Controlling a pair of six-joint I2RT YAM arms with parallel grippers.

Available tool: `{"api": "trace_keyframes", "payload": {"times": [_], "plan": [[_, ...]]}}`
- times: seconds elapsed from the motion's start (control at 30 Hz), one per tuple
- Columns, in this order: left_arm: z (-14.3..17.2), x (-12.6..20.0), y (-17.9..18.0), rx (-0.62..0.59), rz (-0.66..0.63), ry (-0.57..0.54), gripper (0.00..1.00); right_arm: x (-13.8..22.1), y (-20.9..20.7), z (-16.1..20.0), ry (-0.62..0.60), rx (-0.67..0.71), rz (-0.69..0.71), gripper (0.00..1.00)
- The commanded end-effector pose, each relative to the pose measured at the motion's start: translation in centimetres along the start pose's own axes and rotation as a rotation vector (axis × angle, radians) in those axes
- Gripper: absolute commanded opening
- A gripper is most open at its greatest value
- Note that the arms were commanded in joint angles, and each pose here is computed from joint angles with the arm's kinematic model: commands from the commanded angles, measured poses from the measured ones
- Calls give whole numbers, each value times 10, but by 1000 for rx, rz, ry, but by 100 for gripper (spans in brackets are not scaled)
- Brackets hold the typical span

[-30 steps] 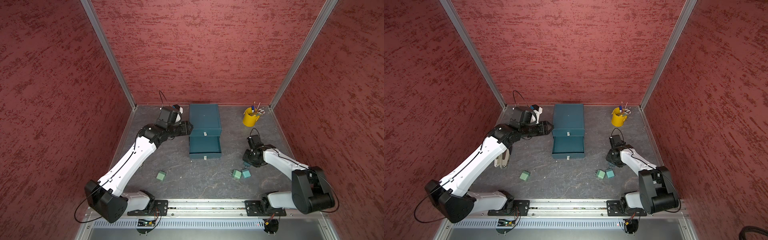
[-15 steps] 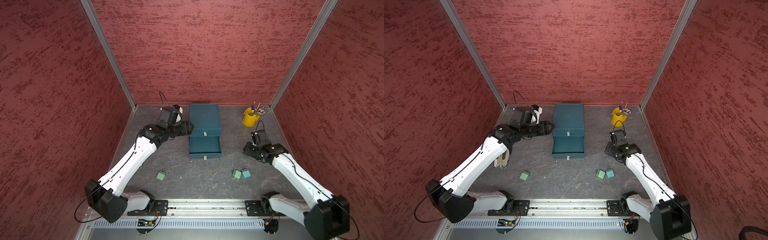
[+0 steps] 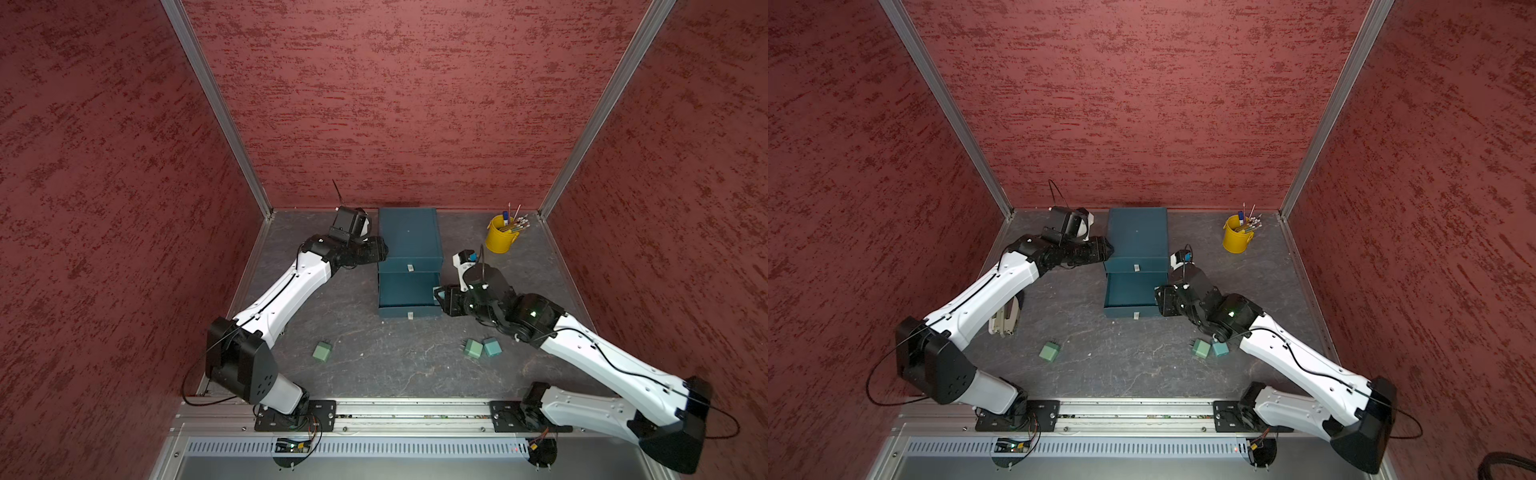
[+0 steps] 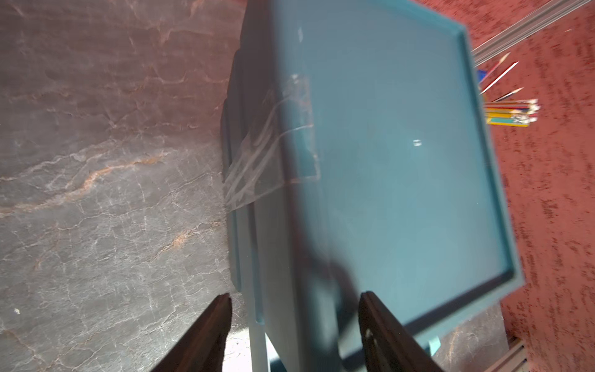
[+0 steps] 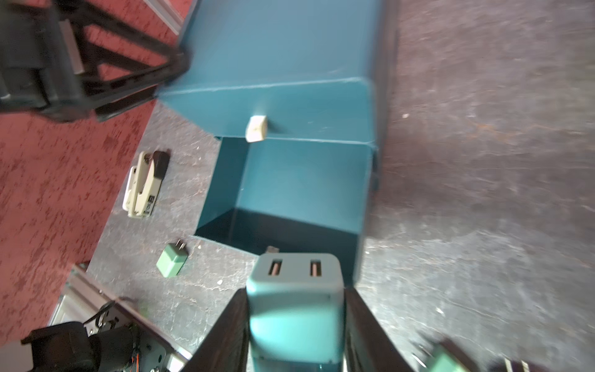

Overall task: Place the plugs into the drawer by color
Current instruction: Place the plug in the drawer.

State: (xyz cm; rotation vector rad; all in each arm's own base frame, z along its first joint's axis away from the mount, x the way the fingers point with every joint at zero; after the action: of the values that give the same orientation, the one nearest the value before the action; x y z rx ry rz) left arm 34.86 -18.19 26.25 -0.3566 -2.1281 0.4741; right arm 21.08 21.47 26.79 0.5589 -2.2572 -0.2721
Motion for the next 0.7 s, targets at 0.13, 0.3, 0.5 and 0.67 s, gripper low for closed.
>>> {"api": "trace_keyframes", "payload": {"times": [0.13, 0.3, 0.5, 0.67], "plan": [[3, -6, 8, -24, -8, 2, 64, -28, 16, -6, -31, -6, 24, 19], [7, -8, 16, -22, -9, 12, 63, -32, 11, -5, -22, -6, 75, 52], [7, -4, 16, -23, 6, 4, 63, -5, -1, -15, -75, 12, 148, 72], [7, -3, 14, -26, 20, 4, 63, 20, -30, -12, -62, 33, 340, 91]]}}
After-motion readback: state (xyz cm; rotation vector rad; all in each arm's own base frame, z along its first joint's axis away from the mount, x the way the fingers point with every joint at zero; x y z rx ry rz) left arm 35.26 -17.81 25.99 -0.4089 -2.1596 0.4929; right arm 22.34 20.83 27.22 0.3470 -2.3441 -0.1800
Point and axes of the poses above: each gripper's point midway between its finger pads, its own x axis back along the fingers, its own y axis along the line the jaws close on, z = x × y, the point moved 5 cm from there along x, back along the fingers, and after that the axes turned 3 degrees about x, right-handed, at the moved point
